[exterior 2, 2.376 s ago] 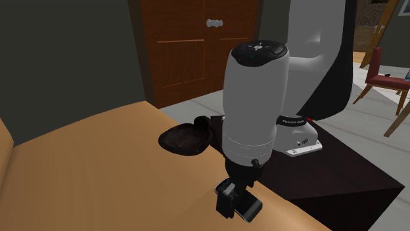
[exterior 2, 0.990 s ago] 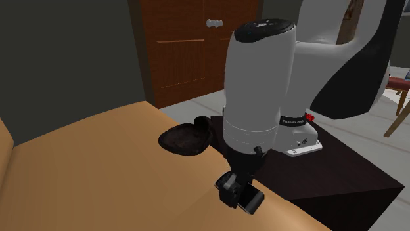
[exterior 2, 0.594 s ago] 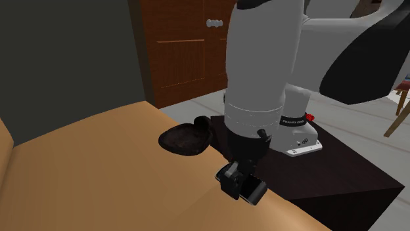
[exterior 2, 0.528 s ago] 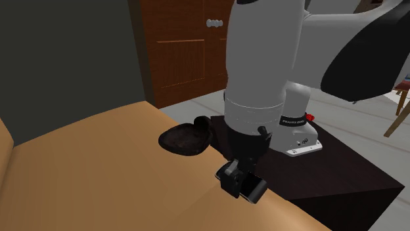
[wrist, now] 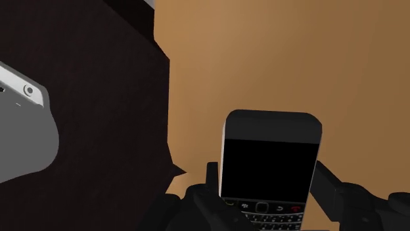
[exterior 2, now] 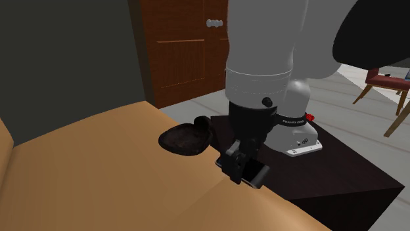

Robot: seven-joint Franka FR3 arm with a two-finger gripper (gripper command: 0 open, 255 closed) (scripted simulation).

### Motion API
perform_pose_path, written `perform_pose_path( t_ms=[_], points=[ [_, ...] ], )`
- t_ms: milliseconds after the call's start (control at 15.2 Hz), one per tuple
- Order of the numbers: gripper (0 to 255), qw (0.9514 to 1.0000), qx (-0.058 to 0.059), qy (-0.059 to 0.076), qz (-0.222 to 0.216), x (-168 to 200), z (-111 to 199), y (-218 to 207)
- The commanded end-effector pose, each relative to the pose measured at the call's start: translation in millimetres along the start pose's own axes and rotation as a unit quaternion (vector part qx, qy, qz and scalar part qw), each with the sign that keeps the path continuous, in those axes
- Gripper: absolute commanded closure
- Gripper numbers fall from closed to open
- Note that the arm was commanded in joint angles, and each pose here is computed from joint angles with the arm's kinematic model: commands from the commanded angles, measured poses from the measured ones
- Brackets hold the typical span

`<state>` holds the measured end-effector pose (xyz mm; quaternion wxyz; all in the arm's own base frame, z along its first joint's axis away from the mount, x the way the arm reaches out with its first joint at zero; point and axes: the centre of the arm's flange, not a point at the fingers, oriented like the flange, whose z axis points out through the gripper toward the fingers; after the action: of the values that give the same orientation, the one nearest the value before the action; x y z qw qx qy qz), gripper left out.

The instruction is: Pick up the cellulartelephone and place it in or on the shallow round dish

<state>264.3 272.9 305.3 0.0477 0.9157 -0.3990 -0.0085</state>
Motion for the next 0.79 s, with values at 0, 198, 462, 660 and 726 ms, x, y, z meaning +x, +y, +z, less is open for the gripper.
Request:
perform_pose_path(
  t_ms=[0,198,462,660,726],
  points=[
    [255,1.0,0.0,0.0,0.0,-0.4,-11.3,1.0],
    [255,1.0,0.0,0.0,0.0,0.0,-27.0,2.5],
    [255,1.0,0.0,0.0,0.0,0.5,-48.1,4.5],
    [255,1.0,0.0,0.0,0.0,0.8,-63.8,5.9],
    [255,1.0,0.0,0.0,0.0,1.0,-69.1,6.4]
  ],
)
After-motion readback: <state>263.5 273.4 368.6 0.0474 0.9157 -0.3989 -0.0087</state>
